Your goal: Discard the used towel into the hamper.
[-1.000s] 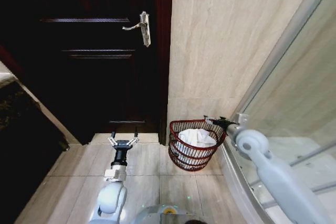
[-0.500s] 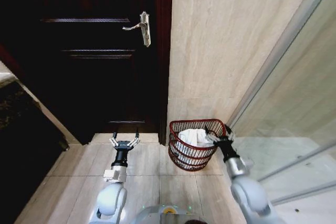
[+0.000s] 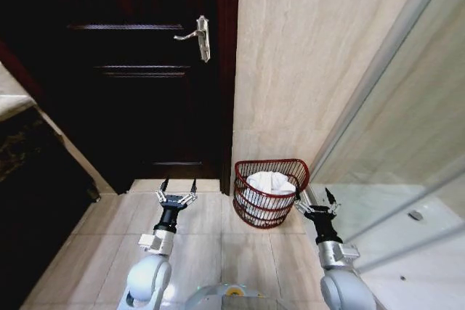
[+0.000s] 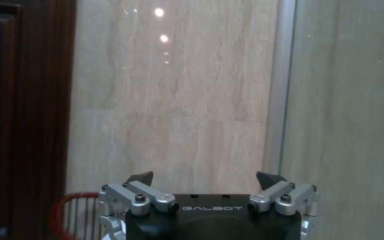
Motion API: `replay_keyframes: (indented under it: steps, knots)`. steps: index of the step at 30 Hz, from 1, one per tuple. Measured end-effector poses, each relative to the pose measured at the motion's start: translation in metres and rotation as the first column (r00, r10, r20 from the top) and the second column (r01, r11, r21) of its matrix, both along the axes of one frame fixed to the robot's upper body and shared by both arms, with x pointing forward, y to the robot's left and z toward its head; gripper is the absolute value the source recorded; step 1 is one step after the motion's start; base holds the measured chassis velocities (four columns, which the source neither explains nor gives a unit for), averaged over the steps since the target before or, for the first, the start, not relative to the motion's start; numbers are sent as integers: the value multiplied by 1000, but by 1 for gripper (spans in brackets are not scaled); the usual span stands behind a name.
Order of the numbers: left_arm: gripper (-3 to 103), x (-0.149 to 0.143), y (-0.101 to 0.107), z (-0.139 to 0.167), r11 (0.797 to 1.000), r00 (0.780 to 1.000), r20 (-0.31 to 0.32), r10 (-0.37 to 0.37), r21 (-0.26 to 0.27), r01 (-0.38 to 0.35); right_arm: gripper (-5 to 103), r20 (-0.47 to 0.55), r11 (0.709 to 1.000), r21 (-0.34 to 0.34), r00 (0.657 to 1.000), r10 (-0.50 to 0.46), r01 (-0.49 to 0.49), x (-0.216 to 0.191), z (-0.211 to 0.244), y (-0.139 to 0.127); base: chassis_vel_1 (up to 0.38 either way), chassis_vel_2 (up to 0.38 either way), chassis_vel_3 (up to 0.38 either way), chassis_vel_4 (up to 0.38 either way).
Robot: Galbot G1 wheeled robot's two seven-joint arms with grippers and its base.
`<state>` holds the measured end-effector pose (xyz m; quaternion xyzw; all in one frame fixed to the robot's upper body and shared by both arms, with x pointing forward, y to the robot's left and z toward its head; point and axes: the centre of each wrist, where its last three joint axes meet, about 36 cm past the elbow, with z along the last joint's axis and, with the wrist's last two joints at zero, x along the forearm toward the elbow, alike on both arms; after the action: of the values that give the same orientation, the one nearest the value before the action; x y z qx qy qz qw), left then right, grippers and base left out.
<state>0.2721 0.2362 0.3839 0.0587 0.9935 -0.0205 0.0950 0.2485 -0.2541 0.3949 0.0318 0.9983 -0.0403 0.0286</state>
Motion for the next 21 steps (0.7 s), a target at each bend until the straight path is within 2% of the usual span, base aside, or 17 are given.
replay_keyframes:
  steps: [6, 17, 21]
  knots:
    - [100, -3, -1, -3, 1000, 1000, 2, -24, 5, 24, 100, -21, 1000, 19, 1000, -1, 1, -15, -9, 7, 254, -258, -252, 240]
    - [100, -1, 0, -7, 1000, 1000, 10, -15, 7, 15, 100, -34, 1000, 16, 999, 2, -2, -32, -23, 24, 308, -317, -313, 300]
    - [100, -1, 1, -8, 999, 1000, 3, -7, 35, 7, 100, -5, 1000, 5, 1000, -17, 17, -32, -28, 28, 262, -268, -257, 286]
